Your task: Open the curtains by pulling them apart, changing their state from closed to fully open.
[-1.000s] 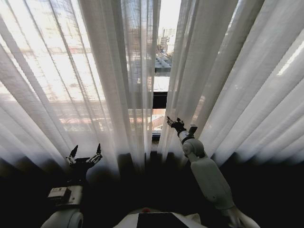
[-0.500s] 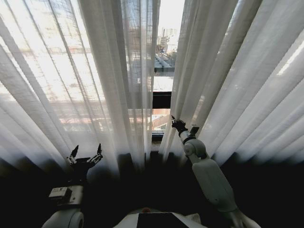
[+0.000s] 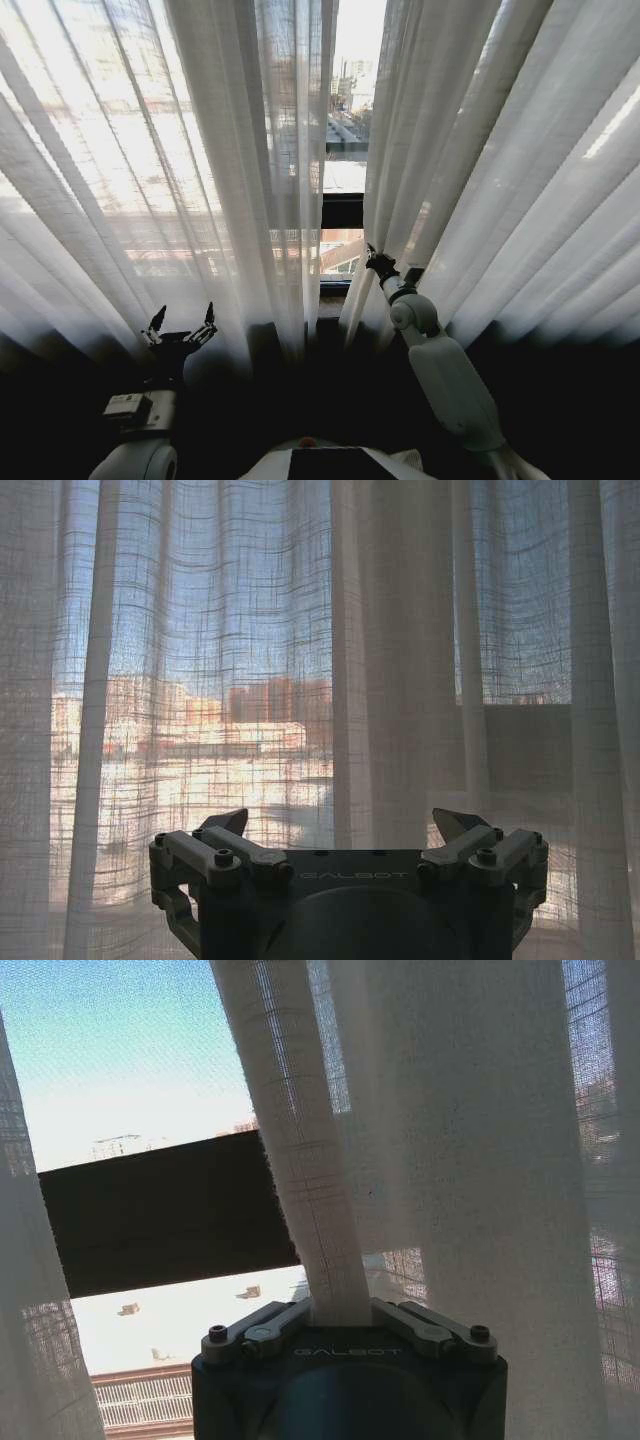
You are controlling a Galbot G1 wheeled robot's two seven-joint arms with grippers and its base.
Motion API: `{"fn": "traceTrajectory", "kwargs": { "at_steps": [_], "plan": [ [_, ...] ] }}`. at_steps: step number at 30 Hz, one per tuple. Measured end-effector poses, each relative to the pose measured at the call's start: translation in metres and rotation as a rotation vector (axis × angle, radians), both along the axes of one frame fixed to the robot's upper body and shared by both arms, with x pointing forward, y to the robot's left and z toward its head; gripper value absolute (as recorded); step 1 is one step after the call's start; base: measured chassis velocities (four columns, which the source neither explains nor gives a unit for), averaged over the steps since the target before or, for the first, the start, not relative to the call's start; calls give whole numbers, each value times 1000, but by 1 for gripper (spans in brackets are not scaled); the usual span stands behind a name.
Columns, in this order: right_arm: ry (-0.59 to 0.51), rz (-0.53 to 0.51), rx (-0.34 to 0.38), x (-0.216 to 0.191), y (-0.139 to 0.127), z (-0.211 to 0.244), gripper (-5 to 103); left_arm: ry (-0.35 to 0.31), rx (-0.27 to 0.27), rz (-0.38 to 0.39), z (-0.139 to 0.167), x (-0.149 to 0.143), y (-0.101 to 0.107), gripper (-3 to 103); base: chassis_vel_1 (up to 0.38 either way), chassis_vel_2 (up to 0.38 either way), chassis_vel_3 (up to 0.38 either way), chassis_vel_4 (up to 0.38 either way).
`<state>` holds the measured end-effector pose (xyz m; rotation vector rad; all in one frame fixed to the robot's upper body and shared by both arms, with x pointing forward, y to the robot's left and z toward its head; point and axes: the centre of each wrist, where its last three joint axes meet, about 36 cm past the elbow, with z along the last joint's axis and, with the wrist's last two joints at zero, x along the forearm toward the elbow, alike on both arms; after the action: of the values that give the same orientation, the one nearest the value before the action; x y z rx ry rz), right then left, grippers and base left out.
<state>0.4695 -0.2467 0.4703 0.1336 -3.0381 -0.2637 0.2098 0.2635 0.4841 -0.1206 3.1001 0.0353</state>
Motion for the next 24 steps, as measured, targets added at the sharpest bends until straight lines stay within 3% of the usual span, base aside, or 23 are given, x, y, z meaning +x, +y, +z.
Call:
{"fn": "traceTrajectory", "kwargs": {
  "at_steps": [11,24],
  "plan": [
    [3,-3,2,-3,-3,0,0,-1,1,0,-1,0,0,100,-27,-33,22,35],
    [-1,-20,4,-6,-9,1,0,-9,1,-1,-2,1,1,100,-216,-242,198,258]
  ]
}}
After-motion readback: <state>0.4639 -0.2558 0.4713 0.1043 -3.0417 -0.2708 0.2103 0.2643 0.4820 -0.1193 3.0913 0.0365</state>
